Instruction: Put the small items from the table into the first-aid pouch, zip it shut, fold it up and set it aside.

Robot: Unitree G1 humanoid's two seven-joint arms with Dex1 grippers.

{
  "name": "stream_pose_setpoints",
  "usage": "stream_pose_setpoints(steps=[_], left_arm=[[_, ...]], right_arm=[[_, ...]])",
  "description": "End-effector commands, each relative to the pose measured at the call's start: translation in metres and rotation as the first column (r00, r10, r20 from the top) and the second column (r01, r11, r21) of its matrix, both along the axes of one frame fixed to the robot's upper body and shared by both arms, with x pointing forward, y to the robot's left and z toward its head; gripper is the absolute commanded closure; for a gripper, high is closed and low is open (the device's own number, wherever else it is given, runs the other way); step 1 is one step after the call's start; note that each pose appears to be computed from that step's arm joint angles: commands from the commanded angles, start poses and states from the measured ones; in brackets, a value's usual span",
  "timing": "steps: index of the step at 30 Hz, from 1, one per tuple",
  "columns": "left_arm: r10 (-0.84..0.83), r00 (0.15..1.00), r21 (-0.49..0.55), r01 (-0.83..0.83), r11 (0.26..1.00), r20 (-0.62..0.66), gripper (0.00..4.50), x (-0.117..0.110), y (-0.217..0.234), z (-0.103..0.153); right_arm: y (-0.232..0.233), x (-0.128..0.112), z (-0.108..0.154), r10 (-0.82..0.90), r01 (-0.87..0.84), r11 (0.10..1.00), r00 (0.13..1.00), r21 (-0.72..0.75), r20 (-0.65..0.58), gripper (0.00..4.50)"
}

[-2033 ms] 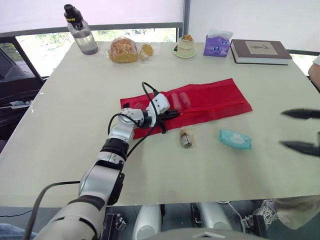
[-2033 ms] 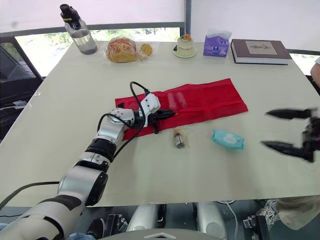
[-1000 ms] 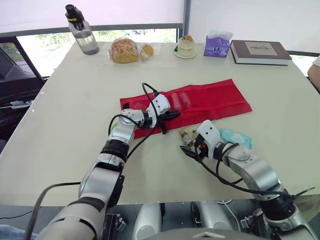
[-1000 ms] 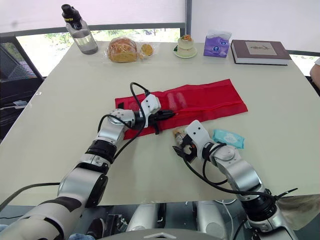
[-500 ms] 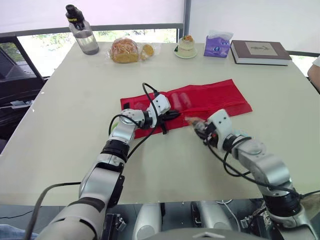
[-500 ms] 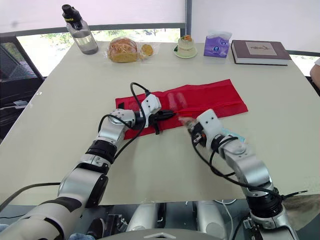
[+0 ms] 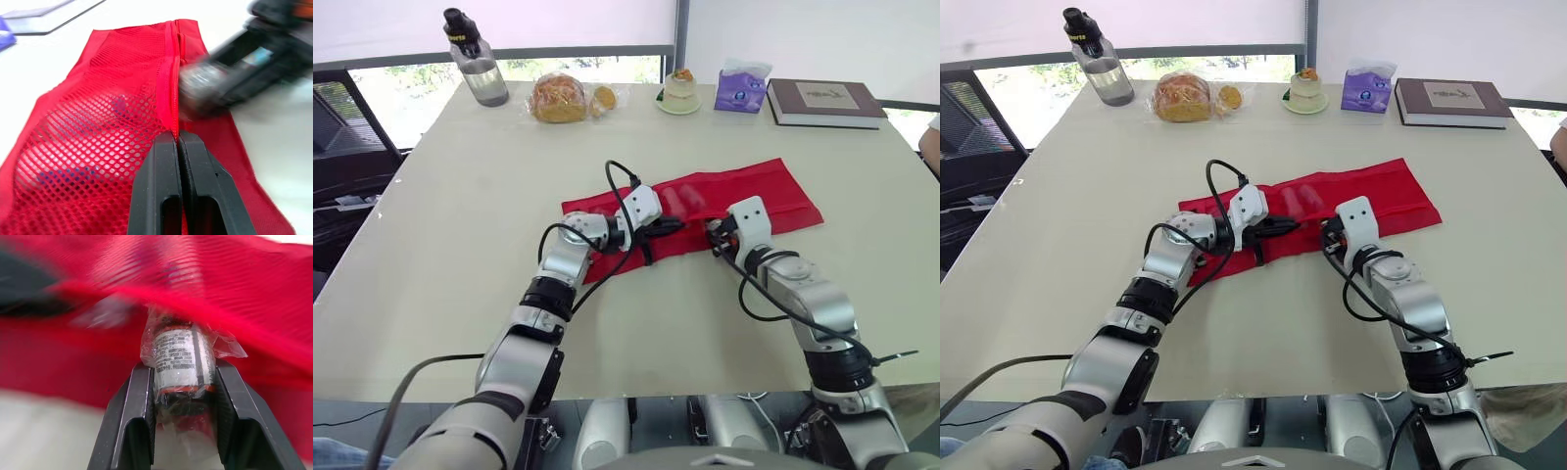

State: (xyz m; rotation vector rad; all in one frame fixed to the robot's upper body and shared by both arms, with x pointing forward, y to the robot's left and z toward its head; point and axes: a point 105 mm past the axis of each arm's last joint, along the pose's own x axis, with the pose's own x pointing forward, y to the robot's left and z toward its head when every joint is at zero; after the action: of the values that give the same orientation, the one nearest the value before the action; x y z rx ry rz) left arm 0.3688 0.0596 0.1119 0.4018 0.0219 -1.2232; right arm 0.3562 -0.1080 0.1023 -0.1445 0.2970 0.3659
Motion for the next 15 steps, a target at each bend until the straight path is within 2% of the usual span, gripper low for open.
stream_pose_setpoints(steps=[1,9,12,13,15], left_arm=[[-0.053,0.998,-0.015,0.053,0.998,0.039,4.50,-0.006,-0.009,0.013],[-0.077,0.996,-0.020,0.078,0.997,0.035,4.50,-0.010,-0.014,0.014],[-0.074,0.997,-0.020,0.075,0.997,0.036,4.50,-0.009,-0.013,0.014],[-0.072,0.997,-0.020,0.073,0.997,0.036,4.50,-0.009,-0.013,0.014],[-0.070,0.997,-0.020,0.070,0.997,0.034,4.50,-0.009,-0.012,0.014]], right_arm=[[0.001,0.008,0.018,-0.016,0.015,1.000,0.997,0.013,0.079,3.55],[0.020,0.028,0.023,-0.054,0.050,0.998,0.993,0.045,0.103,3.55],[0.036,0.026,0.023,0.033,-0.038,0.998,0.994,0.046,0.105,3.55],[0.040,0.024,0.023,0.054,-0.060,0.997,0.993,0.054,0.101,2.75],[0.046,0.020,0.023,0.091,-0.098,0.993,0.991,0.068,0.102,2.17]])
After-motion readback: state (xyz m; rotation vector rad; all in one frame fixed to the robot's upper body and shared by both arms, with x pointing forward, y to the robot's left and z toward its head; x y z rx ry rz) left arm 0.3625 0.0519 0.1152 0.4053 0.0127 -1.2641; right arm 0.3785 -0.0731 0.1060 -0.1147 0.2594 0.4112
